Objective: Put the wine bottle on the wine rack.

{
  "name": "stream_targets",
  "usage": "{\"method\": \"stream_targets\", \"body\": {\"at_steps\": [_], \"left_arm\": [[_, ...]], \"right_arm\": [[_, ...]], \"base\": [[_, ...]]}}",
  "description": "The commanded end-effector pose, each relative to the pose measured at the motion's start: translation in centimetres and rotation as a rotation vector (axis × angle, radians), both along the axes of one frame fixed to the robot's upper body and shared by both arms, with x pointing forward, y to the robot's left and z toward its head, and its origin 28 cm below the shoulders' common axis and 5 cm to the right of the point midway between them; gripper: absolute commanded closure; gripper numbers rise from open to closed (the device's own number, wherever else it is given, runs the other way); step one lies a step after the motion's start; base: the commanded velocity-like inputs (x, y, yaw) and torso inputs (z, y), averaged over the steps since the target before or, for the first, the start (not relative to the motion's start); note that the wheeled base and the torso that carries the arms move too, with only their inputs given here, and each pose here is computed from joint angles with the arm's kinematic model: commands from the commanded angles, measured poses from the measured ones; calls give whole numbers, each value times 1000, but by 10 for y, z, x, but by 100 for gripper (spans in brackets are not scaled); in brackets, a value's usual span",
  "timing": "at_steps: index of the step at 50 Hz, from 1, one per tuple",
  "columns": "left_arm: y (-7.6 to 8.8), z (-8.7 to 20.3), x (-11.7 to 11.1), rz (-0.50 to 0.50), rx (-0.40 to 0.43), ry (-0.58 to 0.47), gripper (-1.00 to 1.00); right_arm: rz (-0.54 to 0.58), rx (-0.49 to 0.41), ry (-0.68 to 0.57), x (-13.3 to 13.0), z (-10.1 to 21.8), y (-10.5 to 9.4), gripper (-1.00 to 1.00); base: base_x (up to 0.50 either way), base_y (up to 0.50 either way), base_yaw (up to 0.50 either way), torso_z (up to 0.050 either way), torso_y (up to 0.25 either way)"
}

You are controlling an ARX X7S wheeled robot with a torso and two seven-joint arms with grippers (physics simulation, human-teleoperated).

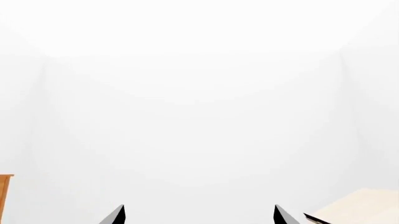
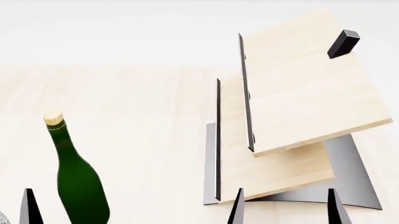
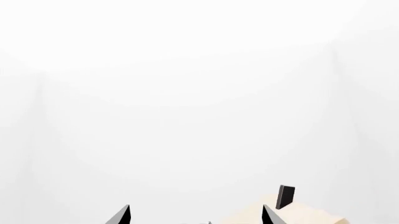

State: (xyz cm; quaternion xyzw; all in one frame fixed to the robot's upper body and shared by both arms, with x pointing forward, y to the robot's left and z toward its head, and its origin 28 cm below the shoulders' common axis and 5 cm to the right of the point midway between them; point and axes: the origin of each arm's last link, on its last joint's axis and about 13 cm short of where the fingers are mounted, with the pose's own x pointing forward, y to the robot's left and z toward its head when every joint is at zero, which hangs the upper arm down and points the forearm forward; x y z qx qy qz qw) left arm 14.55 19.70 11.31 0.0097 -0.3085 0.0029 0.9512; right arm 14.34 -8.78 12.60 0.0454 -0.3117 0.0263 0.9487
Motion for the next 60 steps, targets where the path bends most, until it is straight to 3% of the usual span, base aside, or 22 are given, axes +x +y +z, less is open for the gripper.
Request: {"method": "stream_targets", "body": {"at_steps": [1,22,33,36,39,40,41,42,44,50,51,54,55,60], "left_arm": [[0,0,0,0,0,1,-100],[0,0,0,0,-3,1,-100],[2,1,1,6,-5,-2,-100],[2,0,1,8,-5,-1,-100],[3,1,1,10,-6,-4,-100],[3,1,1,12,-6,-3,-100],[3,1,1,13,-7,-2,-100],[3,1,1,14,-6,-3,-100],[3,2,1,15,-6,-4,-100],[5,4,0,24,-8,-9,-100],[5,4,0,28,-8,-10,-100],[6,4,1,29,-9,-9,-100],[5,4,0,29,-8,-9,-100],[5,5,0,28,-9,-12,-100]], "right_arm": [[12,-31,10,1,-3,3,-100],[84,-79,-12,17,22,22,-100],[67,-202,-16,54,51,25,-100],[95,-195,-8,62,58,26,-100],[115,-256,-3,72,63,26,-100],[164,-203,43,73,64,27,-100],[167,-226,-67,79,69,27,-100],[152,-270,-9,82,68,26,-100],[220,-250,120,91,73,24,-100],[296,-267,207,113,89,14,-100],[328,-219,258,120,95,11,-100],[370,-202,293,129,103,7,-100],[423,-209,332,133,107,5,-100],[484,-236,386,144,117,0,-100]], "base": [[0,0,0,0,0],[0,0,0,0,0],[0,0,0,0,0],[0,0,0,0,0],[0,0,0,0,0],[0,0,0,0,0],[0,0,0,0,0],[0,0,0,0,0],[0,0,0,0,0],[0,0,0,0,0],[0,0,0,0,0],[0,0,0,0,0],[0,0,0,0,0],[0,0,0,0,0]]}}
